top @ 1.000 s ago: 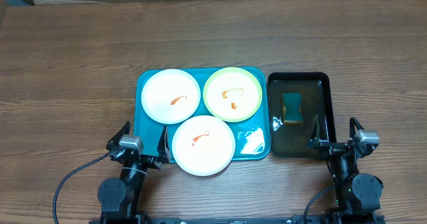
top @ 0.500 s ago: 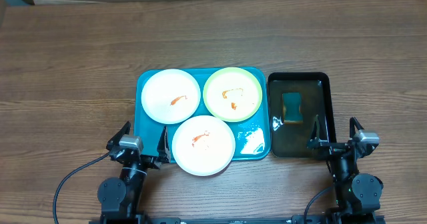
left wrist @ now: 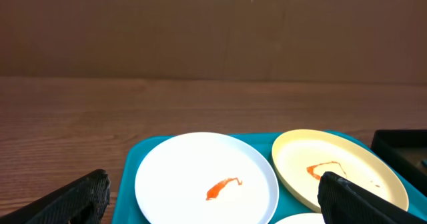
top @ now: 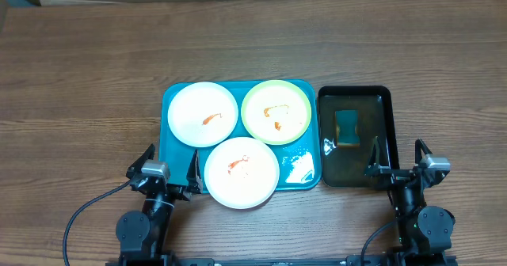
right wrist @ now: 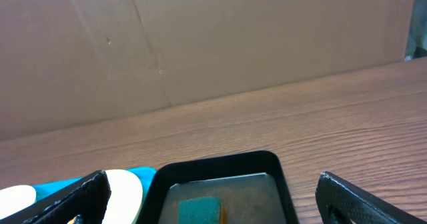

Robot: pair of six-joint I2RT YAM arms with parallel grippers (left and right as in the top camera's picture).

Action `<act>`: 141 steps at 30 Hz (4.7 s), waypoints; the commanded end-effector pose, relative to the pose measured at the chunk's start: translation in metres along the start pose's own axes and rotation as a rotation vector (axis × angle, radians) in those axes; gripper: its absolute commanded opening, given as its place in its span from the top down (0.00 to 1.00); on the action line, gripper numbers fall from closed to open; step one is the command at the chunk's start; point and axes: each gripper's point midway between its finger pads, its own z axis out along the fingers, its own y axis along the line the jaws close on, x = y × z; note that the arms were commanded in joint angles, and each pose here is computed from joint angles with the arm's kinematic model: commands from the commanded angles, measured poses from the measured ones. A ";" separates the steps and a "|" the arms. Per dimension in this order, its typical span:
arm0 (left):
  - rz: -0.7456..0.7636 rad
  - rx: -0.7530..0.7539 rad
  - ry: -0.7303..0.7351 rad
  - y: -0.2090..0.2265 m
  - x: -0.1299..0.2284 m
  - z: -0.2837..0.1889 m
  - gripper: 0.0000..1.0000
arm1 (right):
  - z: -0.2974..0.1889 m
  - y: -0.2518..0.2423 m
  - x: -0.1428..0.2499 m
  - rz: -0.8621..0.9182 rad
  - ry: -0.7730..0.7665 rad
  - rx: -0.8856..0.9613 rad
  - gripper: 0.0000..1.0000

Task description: Clean dirty plates on tray and stack at the side

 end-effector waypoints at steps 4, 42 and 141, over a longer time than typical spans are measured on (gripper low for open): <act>0.017 0.017 -0.007 -0.003 -0.001 0.000 0.00 | 0.000 0.000 0.001 -0.004 -0.005 -0.003 0.00; 0.017 0.017 -0.007 -0.003 -0.001 0.000 0.00 | 0.000 0.000 0.001 -0.004 -0.004 -0.003 0.00; -0.291 0.015 1.555 -0.039 0.151 0.019 0.96 | 0.019 0.041 0.002 0.263 1.010 0.137 0.00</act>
